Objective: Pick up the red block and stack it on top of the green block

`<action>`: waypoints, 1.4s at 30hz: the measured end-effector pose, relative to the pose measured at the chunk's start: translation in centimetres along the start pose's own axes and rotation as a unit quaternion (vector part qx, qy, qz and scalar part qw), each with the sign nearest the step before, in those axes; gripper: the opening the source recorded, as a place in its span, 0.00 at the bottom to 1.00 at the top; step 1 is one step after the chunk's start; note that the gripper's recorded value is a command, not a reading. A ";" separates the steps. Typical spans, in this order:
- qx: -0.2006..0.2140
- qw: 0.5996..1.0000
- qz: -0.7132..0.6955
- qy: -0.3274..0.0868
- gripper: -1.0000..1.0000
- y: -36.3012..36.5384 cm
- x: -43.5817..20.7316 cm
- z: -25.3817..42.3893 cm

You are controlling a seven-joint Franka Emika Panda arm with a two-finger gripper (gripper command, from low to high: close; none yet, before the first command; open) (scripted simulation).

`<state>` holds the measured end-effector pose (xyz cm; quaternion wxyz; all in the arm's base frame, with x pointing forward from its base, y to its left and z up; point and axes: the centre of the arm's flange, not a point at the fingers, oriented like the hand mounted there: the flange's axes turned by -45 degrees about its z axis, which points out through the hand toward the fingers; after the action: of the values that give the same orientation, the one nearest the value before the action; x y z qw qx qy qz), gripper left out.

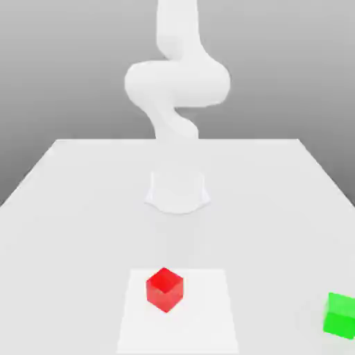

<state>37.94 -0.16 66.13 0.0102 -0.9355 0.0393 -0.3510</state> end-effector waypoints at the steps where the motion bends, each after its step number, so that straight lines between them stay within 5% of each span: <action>1: -0.004 1.000 0.016 -0.020 0.50 0.1 -0.6 2.8; 10: -0.051 0.971 0.150 -0.178 0.50 2.1 -10.9 22.7; 19: -0.121 0.902 0.269 -0.315 0.50 4.2 -27.4 33.9; 25: -0.128 0.894 0.280 -0.327 0.50 4.5 -32.4 38.4; 26: -0.128 0.894 0.280 -0.327 0.00 4.6 -33.0 39.0; 39: -0.128 0.894 0.279 -0.326 0.00 4.3 -29.6 35.2; 42: -0.110 0.908 0.227 -0.333 0.00 -1.4 -27.5 35.6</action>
<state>40.80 3.19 21.40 -0.0013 -0.9591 0.2830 -0.0003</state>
